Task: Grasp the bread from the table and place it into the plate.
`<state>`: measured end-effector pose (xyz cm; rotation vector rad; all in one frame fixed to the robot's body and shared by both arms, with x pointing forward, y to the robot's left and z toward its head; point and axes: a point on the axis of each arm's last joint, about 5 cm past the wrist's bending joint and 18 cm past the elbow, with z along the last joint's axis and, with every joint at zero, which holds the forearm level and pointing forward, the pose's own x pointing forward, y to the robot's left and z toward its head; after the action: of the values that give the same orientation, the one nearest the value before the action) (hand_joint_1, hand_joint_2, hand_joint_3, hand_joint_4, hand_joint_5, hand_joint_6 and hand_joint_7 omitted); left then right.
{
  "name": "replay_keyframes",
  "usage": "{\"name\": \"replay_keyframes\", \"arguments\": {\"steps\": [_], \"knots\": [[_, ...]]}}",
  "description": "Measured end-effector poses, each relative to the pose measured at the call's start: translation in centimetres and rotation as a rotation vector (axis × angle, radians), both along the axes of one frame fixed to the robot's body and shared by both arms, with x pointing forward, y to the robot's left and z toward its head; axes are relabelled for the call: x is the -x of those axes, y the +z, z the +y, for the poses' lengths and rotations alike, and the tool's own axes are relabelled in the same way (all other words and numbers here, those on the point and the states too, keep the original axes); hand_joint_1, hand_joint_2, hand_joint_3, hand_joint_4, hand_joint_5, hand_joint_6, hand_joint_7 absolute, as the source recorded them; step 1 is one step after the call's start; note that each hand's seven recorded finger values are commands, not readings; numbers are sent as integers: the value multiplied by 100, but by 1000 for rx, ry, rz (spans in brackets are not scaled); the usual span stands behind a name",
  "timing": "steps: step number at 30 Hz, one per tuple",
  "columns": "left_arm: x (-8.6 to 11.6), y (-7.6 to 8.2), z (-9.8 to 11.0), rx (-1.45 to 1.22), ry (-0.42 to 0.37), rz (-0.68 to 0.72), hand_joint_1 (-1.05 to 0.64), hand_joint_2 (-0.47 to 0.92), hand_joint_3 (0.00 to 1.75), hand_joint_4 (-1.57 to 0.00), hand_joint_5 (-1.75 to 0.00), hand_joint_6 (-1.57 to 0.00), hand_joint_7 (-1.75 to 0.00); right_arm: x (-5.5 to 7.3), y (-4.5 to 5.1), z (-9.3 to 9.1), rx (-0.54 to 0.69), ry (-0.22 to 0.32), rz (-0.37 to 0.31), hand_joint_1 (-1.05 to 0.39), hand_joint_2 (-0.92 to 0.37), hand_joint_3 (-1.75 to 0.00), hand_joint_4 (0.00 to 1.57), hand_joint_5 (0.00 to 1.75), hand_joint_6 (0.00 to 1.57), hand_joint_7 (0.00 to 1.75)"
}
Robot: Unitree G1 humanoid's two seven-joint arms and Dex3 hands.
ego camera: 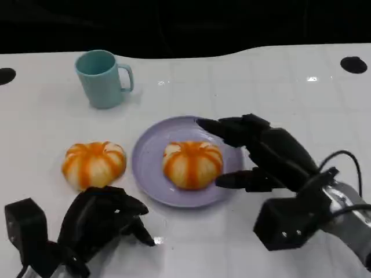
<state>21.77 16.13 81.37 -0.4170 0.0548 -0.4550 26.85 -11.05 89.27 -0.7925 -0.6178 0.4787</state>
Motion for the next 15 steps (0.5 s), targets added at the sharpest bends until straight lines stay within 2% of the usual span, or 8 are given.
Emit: {"name": "replay_keyframes", "arguments": {"steps": [3,4,5,6,8,11,14,15], "knots": [[0,0,-1,0,0,0,-105,75,0,-157,-59,-157,-19,76,-64,-119,-39,-30,-29,-11,-89,-1,62,102,86,31],[0,0,-2,1,0,0,-105,74,0,-157,-59,-157,-19,99,-83,-148,-51,-38,-35,-9,-89,-3,64,114,87,41],[0,0,-4,1,0,0,-105,74,0,-157,-59,-157,-19,121,-98,-172,-66,-45,-44,-9,-88,-7,64,119,84,51],[0,0,-5,2,0,0,-105,74,0,-157,-59,-157,-19,141,-109,-196,-76,-49,-51,-7,-83,-18,66,122,82,61],[0,-1,-8,3,0,0,-105,74,0,-157,-59,-157,-19,182,-130,-250,-88,-50,-59,-6,-61,-68,72,133,84,70],[0,-1,-9,3,0,0,-105,75,0,-157,-59,-157,-19,248,-155,-340,-83,-53,-62,-6,-56,-89,79,145,90,79],[-1,-1,-10,3,-1,0,-105,74,0,-157,-59,-157,-19,316,-162,-436,-75,-58,-43,-8,-54,-104,83,164,85,112],[-1,-1,-9,3,0,0,-105,74,0,-157,-59,-157,-19,343,-167,-460,-77,-58,-31,-8,-51,-110,83,167,84,117]]}}
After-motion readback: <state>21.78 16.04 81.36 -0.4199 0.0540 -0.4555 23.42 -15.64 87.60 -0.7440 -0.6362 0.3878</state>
